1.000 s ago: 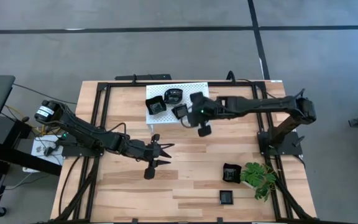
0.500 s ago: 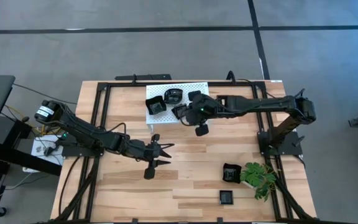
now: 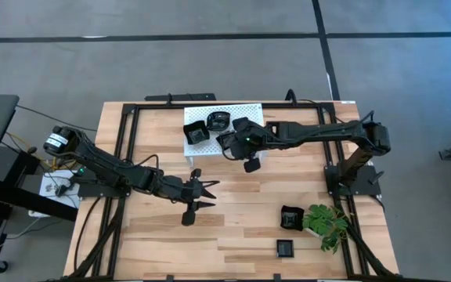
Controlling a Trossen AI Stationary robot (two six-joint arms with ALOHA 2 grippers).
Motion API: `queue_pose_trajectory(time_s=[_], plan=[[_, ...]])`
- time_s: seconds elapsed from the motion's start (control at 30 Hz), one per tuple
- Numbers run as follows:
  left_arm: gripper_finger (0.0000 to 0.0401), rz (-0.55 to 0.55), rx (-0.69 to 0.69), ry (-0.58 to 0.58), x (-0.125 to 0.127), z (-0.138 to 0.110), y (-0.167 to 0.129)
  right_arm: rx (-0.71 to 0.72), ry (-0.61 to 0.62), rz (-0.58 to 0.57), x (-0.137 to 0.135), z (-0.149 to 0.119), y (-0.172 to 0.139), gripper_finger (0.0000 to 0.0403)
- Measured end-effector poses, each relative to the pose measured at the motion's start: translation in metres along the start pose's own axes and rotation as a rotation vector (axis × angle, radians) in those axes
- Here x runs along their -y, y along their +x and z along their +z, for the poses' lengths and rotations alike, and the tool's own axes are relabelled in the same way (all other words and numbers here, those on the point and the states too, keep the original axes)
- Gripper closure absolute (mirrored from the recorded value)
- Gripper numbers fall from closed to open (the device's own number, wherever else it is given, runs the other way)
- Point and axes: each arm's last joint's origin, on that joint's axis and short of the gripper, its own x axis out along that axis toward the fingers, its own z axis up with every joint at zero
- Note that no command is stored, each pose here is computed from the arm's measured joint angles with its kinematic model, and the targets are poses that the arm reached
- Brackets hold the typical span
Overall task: Pick & Place Mini shaped plates
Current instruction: Stack the black square plate on top of the black square plate on the shelf
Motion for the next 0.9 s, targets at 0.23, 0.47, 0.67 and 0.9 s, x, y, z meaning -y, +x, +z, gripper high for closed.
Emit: queue_pose_trajectory(time_s=[0.23, 0.47, 0.67, 0.9], plan=[[0.0293, 0.0, 0.0, 0.0, 0.0, 0.0, 0.0, -0.003, 0.006, -0.019, 0.007, -0.003, 0.0, 0.0316], [0.0293, 0.0, 0.0, 0.0, 0.0, 0.0, 0.0, -0.022, 0.025, -0.027, 0.015, -0.011, 0.001, 0.0393], [0.0293, 0.0, 0.0, 0.0, 0.0, 0.0, 0.0, -0.032, -0.01, -0.012, 0.013, -0.011, 0.001, 0.0389], [0.0293, 0.0, 0.0, 0.0, 0.0, 0.0, 0.0, 0.03, -0.026, -0.044, 0.012, -0.002, 0.0, 0.0395]])
